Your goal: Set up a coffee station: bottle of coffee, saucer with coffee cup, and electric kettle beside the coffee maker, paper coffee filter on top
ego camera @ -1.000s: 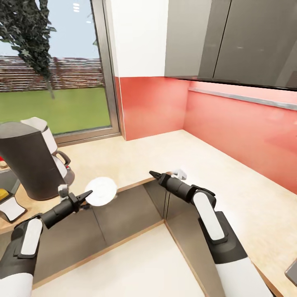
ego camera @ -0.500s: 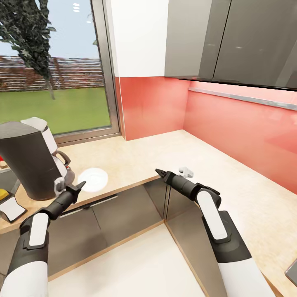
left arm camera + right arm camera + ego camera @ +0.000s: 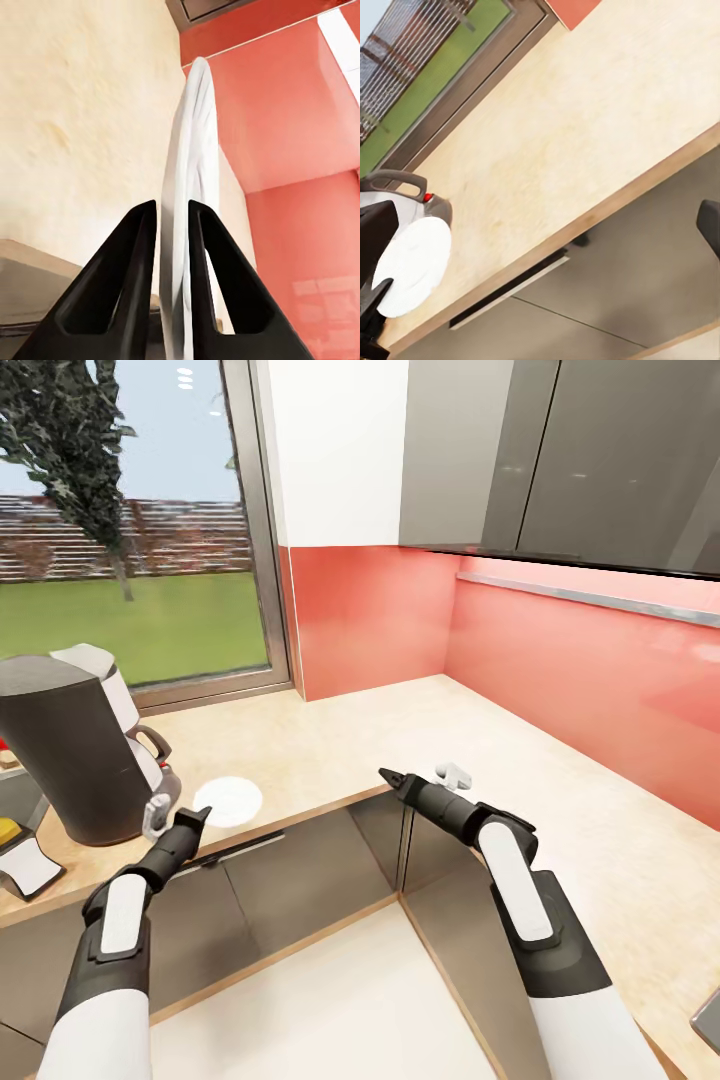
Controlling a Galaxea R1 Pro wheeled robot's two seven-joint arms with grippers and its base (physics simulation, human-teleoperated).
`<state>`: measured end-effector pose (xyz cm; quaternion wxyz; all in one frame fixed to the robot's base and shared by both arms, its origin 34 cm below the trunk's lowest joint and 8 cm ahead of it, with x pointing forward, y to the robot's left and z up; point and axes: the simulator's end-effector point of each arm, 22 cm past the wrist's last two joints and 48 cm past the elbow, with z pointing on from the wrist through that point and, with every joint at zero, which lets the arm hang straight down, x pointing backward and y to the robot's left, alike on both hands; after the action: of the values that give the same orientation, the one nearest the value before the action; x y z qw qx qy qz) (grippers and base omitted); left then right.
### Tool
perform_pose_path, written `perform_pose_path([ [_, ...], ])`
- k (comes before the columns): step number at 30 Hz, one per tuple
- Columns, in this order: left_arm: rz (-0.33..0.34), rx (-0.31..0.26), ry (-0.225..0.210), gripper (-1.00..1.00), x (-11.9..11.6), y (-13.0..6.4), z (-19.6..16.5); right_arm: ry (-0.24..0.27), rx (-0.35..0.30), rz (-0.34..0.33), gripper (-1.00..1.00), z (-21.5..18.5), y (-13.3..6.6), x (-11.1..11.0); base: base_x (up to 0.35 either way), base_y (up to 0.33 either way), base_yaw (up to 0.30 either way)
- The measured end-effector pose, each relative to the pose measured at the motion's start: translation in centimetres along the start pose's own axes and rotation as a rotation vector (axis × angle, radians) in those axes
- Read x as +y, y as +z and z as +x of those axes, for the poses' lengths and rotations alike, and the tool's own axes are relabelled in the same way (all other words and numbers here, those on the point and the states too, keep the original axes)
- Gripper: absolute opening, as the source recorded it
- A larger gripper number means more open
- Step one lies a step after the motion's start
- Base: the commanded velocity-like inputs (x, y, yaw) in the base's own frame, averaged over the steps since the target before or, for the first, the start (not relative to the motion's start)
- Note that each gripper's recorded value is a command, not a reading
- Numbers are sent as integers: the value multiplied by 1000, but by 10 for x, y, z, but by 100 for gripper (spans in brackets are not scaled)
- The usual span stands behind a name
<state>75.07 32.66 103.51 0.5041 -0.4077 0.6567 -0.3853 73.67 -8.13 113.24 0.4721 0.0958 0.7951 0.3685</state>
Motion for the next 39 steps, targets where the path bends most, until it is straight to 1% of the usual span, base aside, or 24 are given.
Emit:
perform_pose_path([
  [8,-12,-2,1,-100,5,-2,-1,-4,-5,-5,100,-2,-1,2,0,0,0],
  [13,-43,1,-2,-100,14,-2,1,-4,-6,-4,100,-2,-1,2,0,0,0],
  [16,-51,2,-4,-100,17,-2,1,-4,-5,-5,100,-2,-1,2,0,0,0],
  [27,-55,1,-1,-100,19,-3,-1,-5,-5,-7,100,-2,-1,3,74,0,0],
  [33,-57,-1,-3,-100,20,-4,-2,-5,-5,-7,100,-2,-1,3,204,19,0],
  [39,-59,-1,-3,-100,21,-4,-2,-5,-5,-6,100,-2,-1,3,27,4,0],
])
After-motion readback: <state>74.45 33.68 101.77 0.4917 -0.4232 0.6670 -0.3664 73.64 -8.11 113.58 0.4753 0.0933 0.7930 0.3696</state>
